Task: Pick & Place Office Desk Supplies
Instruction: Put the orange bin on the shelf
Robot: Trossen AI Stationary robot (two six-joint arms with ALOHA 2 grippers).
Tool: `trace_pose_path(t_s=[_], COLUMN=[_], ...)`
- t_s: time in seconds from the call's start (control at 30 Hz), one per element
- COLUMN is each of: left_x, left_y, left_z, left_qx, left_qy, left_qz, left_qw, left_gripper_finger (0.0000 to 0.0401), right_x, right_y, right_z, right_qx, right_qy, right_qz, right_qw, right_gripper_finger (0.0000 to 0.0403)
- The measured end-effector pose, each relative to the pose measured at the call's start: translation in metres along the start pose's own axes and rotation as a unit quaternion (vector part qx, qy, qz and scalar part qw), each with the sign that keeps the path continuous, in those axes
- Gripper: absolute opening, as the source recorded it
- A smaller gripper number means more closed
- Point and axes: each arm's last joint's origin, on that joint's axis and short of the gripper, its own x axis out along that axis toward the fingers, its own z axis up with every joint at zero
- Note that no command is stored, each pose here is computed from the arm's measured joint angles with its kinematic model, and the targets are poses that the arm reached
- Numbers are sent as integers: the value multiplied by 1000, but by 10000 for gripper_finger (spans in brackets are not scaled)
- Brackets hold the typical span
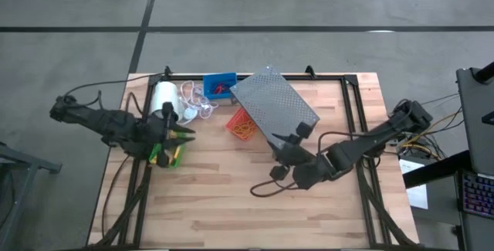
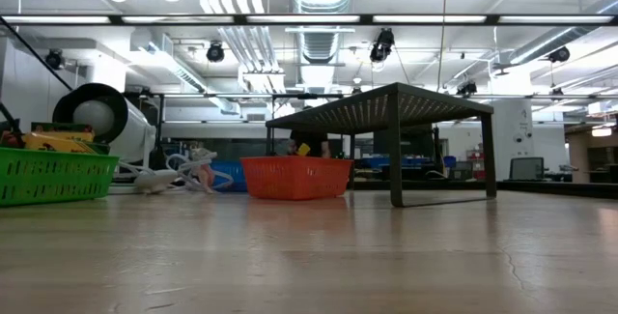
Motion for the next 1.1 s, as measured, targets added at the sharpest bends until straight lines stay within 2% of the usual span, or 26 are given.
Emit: trace_pose_path(t_s=[0.1, 0.27, 0.43, 0.67, 0.8, 0.9, 1.1], left_x=[-8, -15, -18, -18, -19, -20, -15], left_y=[5, 7, 8, 9, 10, 10, 8], left_z=[3, -6, -11, -3, 2, 3, -11], left_qx=[-6, -3, -4, 55, 85, 83, 99], left_qy=[-6, 26, 45, 10, -9, -9, 20], left_qz=[32, 22, 27, 28, 35, 36, 32], left_qw=[999, 999, 999, 998, 996, 996, 994], left_gripper_finger=[91, 91, 90, 90, 90, 90, 90], right_x=[-1, -3, -9, -11, -17, -25, -38], right_y=[-1, -1, -7, -15, -29, -41, -58], right_z=[1, -3, -3, 1, 9, 16, 23], right_qx=[7, -15, -30, -85, -67, -33, 3], right_qy=[0, 19, 25, 17, 6, -5, -19], right_qz=[2, 37, 40, 37, 35, 39, 51], right_qw=[1000, 999, 998, 996, 997, 999, 999], right_gripper_finger=[118, 118, 118, 118, 118, 118, 118])
